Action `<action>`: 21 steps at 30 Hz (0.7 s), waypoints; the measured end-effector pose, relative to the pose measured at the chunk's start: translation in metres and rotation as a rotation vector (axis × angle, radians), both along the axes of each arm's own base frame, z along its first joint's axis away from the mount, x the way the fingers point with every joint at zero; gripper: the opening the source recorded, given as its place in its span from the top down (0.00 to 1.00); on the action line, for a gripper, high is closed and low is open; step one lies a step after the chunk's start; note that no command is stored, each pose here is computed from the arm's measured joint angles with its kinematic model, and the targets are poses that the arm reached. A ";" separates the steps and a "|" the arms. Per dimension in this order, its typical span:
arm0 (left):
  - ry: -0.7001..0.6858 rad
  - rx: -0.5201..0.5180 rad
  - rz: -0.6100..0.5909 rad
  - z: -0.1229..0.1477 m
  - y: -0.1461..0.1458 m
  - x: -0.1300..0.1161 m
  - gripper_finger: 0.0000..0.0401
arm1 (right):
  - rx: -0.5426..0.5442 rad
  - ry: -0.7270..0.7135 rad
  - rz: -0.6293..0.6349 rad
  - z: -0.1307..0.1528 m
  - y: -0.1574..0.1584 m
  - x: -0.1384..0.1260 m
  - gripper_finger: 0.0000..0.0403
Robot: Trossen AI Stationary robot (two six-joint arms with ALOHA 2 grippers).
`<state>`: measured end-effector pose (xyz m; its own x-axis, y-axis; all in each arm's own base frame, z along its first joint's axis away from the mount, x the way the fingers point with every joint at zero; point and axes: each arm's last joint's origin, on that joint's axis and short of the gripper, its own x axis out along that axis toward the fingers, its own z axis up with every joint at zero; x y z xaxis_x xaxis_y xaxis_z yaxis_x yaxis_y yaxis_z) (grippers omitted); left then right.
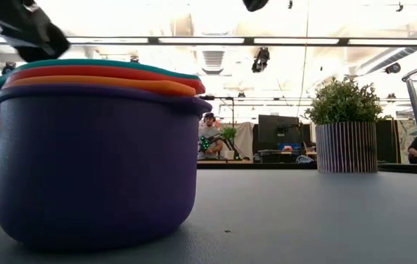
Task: Nest measuring cups in basket
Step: Stack the light green measuring cup on top of the light blue measuring cup
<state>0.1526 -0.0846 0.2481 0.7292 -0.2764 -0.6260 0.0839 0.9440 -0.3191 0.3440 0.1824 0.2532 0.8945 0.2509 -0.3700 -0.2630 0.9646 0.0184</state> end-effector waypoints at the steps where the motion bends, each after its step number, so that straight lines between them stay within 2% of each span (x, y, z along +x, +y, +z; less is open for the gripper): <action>1: 0.030 -0.005 -0.010 0.002 -0.005 -0.001 0.79 | 0.013 -0.026 -0.001 -0.001 -0.003 -0.004 0.82; 5: 0.128 -0.033 -0.041 -0.001 -0.029 -0.001 0.79 | 0.054 -0.098 -0.007 -0.009 -0.015 -0.021 0.82; 11: 0.313 -0.050 -0.024 -0.031 -0.061 0.005 0.79 | 0.124 -0.145 -0.078 -0.012 -0.032 -0.041 0.82; 14: 0.404 -0.061 -0.060 -0.047 -0.072 0.009 0.78 | 0.137 -0.164 -0.074 -0.010 -0.033 -0.045 0.82; 17: 0.406 -0.102 -0.094 -0.055 -0.083 0.018 0.74 | 0.150 -0.169 -0.076 -0.009 -0.033 -0.045 0.81; 21: 0.427 -0.124 -0.121 -0.068 -0.093 0.026 0.64 | 0.165 -0.176 -0.079 -0.010 -0.032 -0.044 0.81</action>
